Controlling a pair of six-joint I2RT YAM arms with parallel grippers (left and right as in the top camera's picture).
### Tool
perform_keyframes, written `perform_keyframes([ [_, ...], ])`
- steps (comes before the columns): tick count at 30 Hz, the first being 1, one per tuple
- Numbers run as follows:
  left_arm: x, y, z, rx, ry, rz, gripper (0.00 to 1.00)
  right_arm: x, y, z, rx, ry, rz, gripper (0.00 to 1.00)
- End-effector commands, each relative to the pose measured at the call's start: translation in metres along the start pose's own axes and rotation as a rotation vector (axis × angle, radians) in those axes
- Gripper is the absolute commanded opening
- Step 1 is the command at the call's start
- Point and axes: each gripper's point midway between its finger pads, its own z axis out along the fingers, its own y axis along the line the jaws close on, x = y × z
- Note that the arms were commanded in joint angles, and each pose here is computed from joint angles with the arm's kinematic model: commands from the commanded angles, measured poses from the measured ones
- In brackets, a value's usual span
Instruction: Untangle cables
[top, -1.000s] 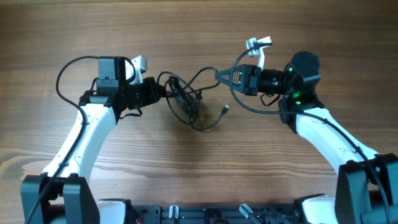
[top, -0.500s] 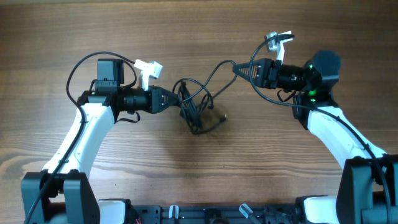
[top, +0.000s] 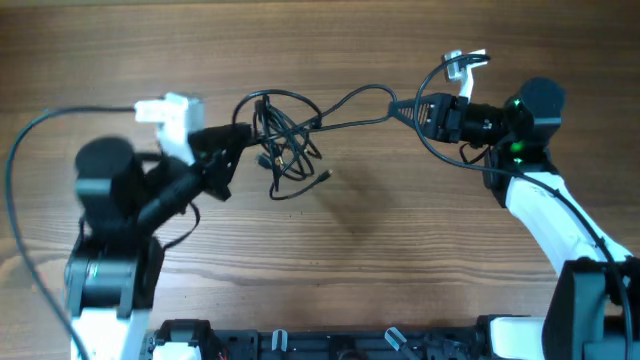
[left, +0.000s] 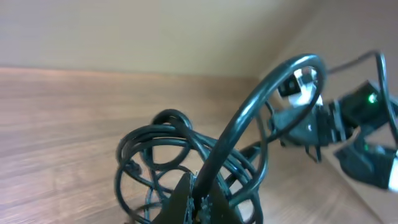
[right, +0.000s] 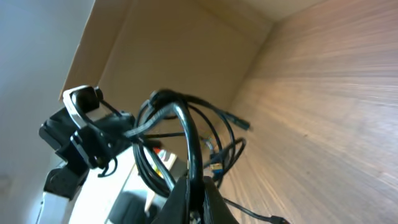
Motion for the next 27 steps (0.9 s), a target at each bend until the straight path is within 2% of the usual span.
perform_keyframes([
  [1, -0.048, 0.051, -0.064, -0.428, -0.325, -0.135, 0.04, -0.043, -0.015, -0.047, 0.101, -0.182, -0.012, 0.04],
  [4, -0.057, 0.08, -0.106, -0.662, -0.495, -0.245, 0.04, -0.049, -0.022, -0.063, 0.132, -0.221, -0.004, 0.04],
  [6, -0.05, 0.095, -0.116, -0.762, -0.511, -0.284, 0.04, -0.053, -0.03, -0.08, 0.164, -0.257, -0.004, 0.04],
  [9, -0.04, 0.108, -0.116, -0.818, -0.495, -0.345, 0.04, -0.054, -0.049, -0.105, 0.23, -0.308, 0.035, 0.04],
  [11, -0.028, 0.102, -0.084, -0.707, -0.369, -0.356, 0.04, -0.047, -0.061, -0.113, 0.259, -0.312, 0.092, 0.04],
  [15, 0.007, 0.107, -0.034, -0.606, -0.129, -0.394, 0.04, -0.029, -0.068, -0.1, 0.258, -0.245, 0.1, 0.04],
  [18, 0.046, 0.089, 0.021, -0.357, 0.149, -0.362, 0.04, -0.016, -0.068, -0.081, 0.248, -0.184, 0.078, 0.05],
  [21, 0.083, 0.078, 0.055, -0.158, 0.345, -0.399, 0.04, -0.005, -0.068, -0.065, 0.241, -0.133, 0.063, 0.05],
  [23, 0.106, 0.078, 0.071, -0.075, 0.444, -0.438, 0.04, 0.002, -0.069, -0.058, 0.235, -0.108, 0.061, 0.05],
  [27, 0.136, 0.085, 0.091, -0.015, 0.549, -0.539, 0.04, 0.023, -0.071, -0.043, 0.223, -0.046, 0.092, 0.06],
])
